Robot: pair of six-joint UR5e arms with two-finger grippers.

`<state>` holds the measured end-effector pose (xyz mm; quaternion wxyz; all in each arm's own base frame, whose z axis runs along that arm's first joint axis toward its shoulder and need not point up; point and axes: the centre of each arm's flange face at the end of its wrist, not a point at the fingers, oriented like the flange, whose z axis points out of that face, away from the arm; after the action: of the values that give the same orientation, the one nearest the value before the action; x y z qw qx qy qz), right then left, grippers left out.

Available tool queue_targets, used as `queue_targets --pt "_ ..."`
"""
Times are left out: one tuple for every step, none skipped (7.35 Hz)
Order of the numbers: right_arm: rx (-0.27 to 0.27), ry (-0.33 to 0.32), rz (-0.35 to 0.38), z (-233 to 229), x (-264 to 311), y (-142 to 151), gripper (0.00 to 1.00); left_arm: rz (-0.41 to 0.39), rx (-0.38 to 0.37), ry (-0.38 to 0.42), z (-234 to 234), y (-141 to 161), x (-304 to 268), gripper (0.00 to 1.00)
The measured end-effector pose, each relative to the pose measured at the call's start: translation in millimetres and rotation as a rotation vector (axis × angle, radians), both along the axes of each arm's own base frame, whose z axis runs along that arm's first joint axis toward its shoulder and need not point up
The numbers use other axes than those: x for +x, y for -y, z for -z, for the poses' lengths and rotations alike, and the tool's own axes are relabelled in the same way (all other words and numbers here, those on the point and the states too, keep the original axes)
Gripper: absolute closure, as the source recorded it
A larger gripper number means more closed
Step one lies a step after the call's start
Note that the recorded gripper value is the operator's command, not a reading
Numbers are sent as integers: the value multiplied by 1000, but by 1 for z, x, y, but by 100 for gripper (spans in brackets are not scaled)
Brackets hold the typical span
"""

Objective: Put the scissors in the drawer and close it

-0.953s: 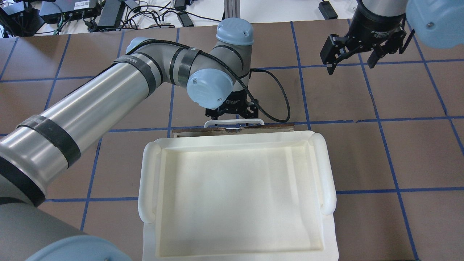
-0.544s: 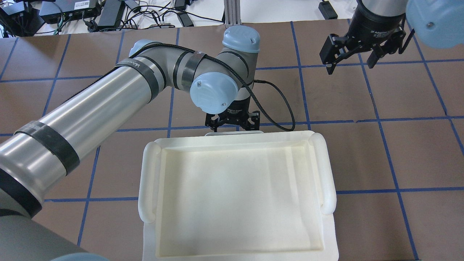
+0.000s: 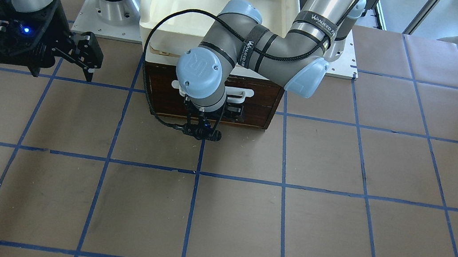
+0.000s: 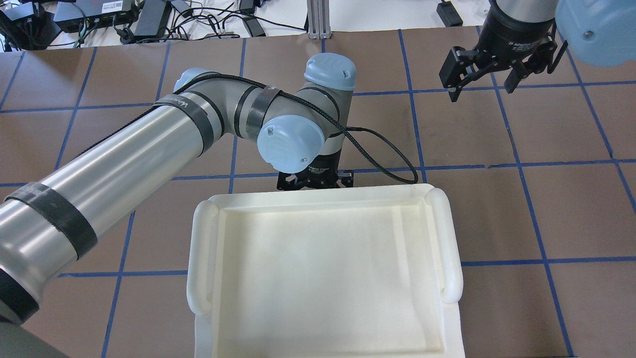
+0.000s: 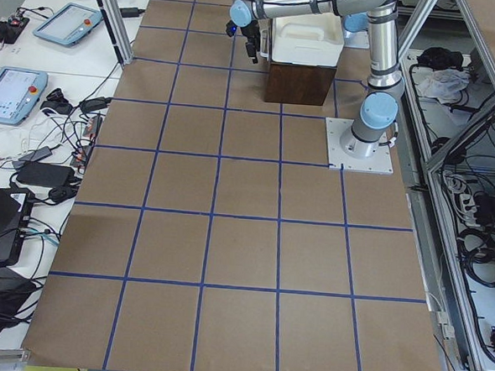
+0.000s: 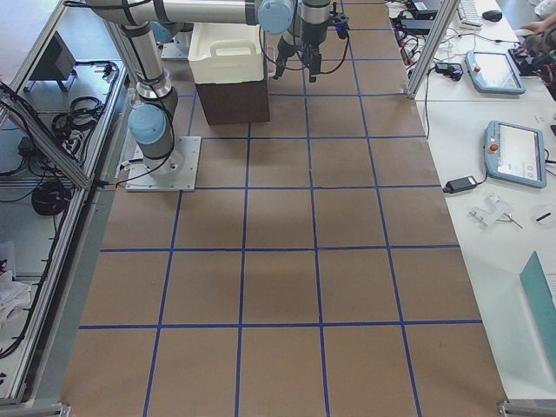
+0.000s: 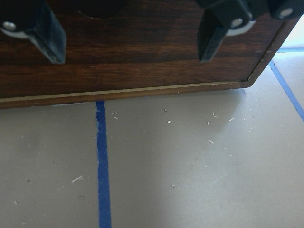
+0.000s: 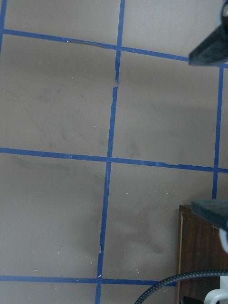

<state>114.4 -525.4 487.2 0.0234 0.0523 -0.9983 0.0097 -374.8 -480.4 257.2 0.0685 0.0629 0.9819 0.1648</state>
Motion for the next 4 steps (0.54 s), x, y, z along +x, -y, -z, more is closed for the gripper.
queue_targets --pt "0 -1 0 -1 0 0 0 -4 -17 -8 -5 4 1 0" --pt "-1 -1 1 -1 -1 -1 0 -10 -54 -25 -14 12 0 0" --pt "-2 -1 1 -1 -1 -1 0 -13 -113 -48 -23 23 -2 0" --pt "-2 -1 1 -2 -1 -1 0 -12 -191 -63 -32 35 -2 0"
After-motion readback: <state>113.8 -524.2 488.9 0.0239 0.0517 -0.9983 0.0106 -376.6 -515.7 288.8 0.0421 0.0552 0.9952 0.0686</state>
